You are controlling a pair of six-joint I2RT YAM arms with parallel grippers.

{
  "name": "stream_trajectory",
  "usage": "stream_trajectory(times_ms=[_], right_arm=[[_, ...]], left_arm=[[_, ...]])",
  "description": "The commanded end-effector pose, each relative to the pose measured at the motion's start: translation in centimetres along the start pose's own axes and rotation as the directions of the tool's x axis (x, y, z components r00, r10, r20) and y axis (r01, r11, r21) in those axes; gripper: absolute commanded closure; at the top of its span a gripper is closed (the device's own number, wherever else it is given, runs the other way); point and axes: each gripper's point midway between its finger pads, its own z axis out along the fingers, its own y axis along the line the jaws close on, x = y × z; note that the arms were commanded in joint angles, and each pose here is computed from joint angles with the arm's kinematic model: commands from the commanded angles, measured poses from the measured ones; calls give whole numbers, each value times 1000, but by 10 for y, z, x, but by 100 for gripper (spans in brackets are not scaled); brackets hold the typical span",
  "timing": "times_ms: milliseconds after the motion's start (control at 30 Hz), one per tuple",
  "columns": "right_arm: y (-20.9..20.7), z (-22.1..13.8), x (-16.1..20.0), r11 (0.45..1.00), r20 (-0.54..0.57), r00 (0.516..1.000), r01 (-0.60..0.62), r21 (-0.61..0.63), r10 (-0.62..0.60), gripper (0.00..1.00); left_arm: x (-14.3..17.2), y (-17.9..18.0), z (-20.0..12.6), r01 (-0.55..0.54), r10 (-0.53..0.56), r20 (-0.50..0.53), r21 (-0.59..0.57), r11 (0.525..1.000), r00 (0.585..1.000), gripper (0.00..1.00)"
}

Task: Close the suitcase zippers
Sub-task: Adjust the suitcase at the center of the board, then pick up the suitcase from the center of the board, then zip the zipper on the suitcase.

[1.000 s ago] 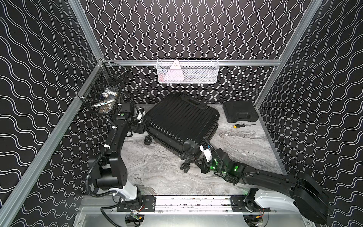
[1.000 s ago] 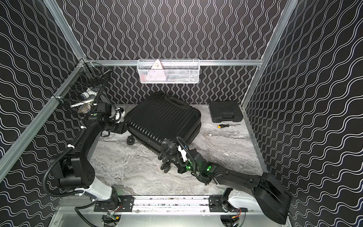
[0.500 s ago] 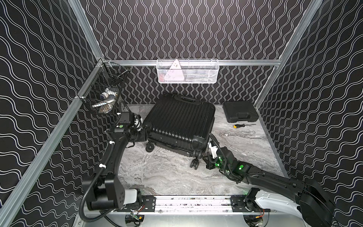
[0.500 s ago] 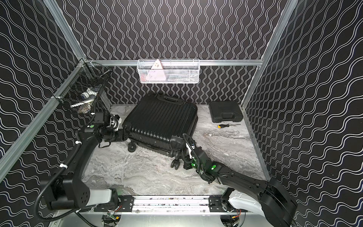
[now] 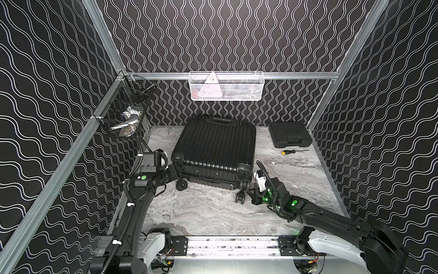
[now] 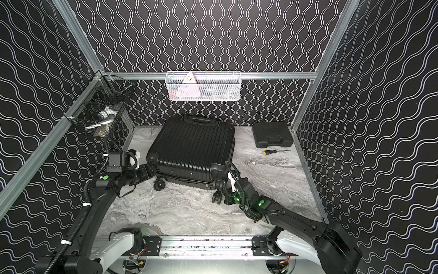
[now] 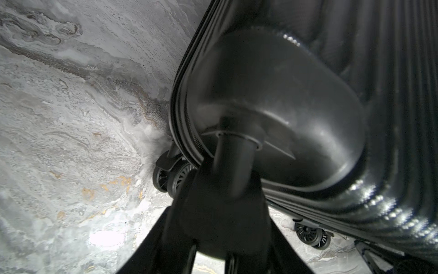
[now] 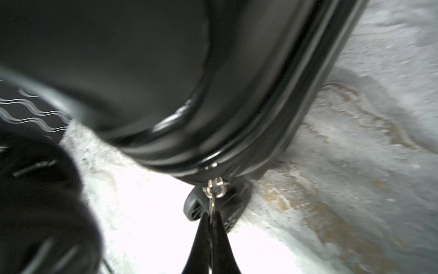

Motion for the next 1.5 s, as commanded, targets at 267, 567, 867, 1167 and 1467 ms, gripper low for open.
stream_trajectory(times_ms=[267, 567, 867, 1167, 1467], right_arm=[[48, 1, 11, 954, -71, 995, -93, -285, 76, 100], [55, 14, 5, 935, -71, 989, -145, -324, 129, 100], [71, 13, 0, 886, -67, 985, -171, -432, 157, 100], [78, 12, -5, 863, -51, 984, -174, -475, 171, 100], [83, 17, -2, 849, -75, 984, -178, -498, 163, 100]], left_arm=[[-28, -15, -6, 122, -136, 151, 98, 988, 979, 68], [-19, -21, -12, 138, -156, 134, 136, 981, 979, 69], [-7, -26, -11, 165, -188, 120, 183, 969, 975, 70], [-1, -40, -8, 150, -172, 85, 224, 963, 981, 70], [5, -55, -5, 119, -139, 58, 268, 956, 989, 70]])
